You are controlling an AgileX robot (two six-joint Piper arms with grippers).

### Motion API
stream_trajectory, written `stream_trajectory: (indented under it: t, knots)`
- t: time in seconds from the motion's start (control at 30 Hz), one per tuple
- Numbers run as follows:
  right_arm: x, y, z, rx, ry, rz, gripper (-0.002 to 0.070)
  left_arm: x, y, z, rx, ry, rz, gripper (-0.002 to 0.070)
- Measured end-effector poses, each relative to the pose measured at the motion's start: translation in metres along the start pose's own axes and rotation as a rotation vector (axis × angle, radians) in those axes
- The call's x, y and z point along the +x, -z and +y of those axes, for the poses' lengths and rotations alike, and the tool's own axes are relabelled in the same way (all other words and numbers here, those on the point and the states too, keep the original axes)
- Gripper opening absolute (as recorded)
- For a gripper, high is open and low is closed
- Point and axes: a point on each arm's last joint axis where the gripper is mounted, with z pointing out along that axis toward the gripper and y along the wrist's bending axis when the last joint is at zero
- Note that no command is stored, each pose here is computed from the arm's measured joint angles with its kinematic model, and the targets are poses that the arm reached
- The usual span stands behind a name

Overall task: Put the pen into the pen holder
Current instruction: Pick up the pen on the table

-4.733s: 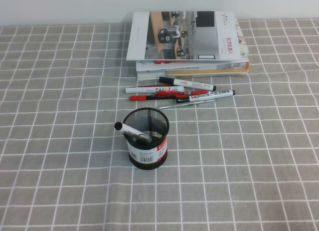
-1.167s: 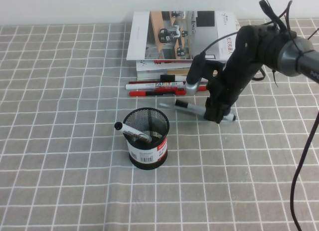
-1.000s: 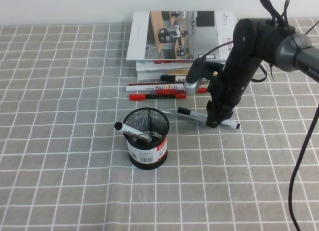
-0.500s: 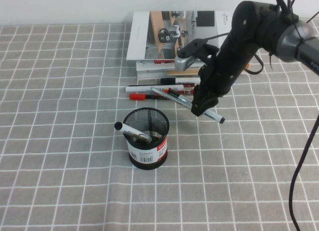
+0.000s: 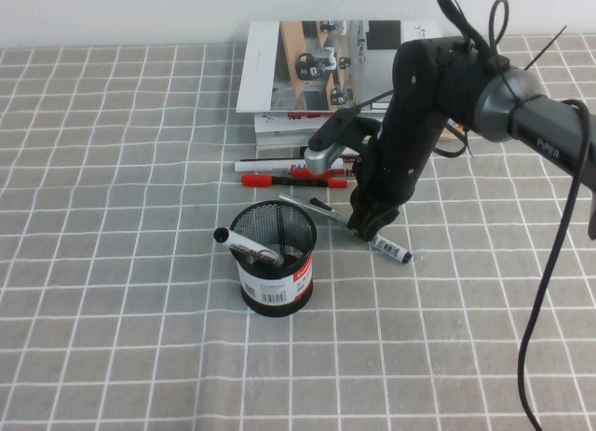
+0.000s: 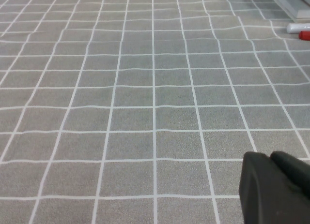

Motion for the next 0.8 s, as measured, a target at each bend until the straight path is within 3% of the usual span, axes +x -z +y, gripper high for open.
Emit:
stream_trajectory:
  t: [0.2,0.33,0.43,0.6,0.8]
  knots:
    - [0.0002,-0.0048,-0.0006,-0.006,-0.003,0.005,0.0164,0.0000,0.0000,0.0000,0.000,0.000,0.000,-0.0003]
    - [0.0007,-0.0100,-0.0010,-0.012,-0.015,0.015,0.0198,0.0000,0.0000,0.0000,0.000,0.000,0.000,-0.0003]
    - [0.0007,-0.0100,-0.0010,-0.012,-0.021,0.015,0.0188,0.0000,0.0000,0.0000,0.000,0.000,0.000,-0.0003]
    - [0.0005,-0.0090,-0.0008,-0.011,-0.026,0.012,0.0089,0.0000,0.0000,0.0000,0.000,0.000,0.000,-0.0003]
    - [-0.0027,-0.0036,-0.0019,0.002,-0.025,-0.003,0.0089,0.0000,0.0000,0.0000,0.000,0.000,0.000,-0.0003]
